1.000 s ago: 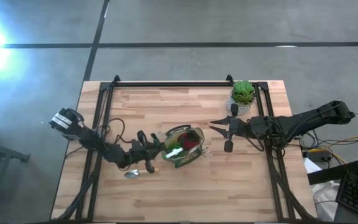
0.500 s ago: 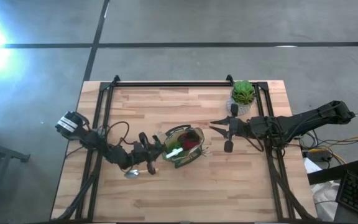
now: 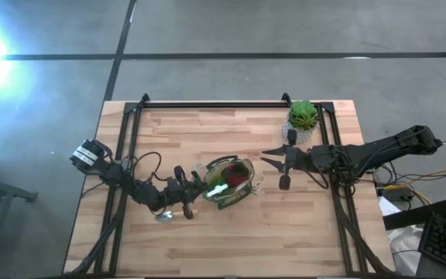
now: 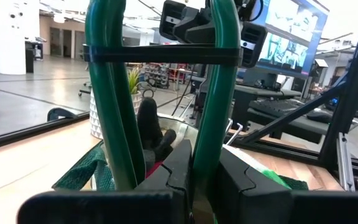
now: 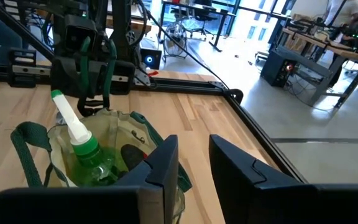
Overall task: Pick & Place Garden tools in Gardening bag
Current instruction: Put the green shears into the green gardening bag
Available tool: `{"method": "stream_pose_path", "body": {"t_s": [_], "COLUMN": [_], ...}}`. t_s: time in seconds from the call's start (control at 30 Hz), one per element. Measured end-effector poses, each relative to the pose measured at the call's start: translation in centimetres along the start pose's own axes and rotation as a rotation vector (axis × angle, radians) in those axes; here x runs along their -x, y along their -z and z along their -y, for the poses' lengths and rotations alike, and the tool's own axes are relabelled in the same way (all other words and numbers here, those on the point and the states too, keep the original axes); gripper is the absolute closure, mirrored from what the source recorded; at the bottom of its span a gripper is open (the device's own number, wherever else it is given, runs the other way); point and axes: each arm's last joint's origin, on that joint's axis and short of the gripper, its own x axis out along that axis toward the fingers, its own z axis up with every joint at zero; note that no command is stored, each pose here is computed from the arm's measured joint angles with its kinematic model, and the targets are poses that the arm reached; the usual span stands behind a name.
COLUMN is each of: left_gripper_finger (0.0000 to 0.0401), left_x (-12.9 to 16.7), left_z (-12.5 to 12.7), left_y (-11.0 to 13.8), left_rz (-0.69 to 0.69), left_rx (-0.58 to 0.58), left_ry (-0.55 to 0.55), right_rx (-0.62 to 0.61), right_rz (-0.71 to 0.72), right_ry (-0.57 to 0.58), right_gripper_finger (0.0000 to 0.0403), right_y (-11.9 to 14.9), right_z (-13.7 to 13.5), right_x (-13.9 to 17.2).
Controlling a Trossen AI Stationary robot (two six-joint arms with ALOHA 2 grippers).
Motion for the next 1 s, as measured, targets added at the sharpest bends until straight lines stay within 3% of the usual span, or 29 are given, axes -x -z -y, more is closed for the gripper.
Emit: {"method": "stream_pose_path", "body": {"t_s": [1.0], "left_gripper_finger": [0.0365], "left_x": [-0.32], "left_z": [-0.50], "left_y": [0.59], "left_rz": [-0.046], "left_rx": [-0.067], "left_ry": [0.031], "right_rx": [0.003], "right_rz": [-0.001], "right_ry": [0.026], "right_gripper_finger": [0.0326], "right_y": [0.00], "right_z": [0.07], "right_x": [0.00]}}
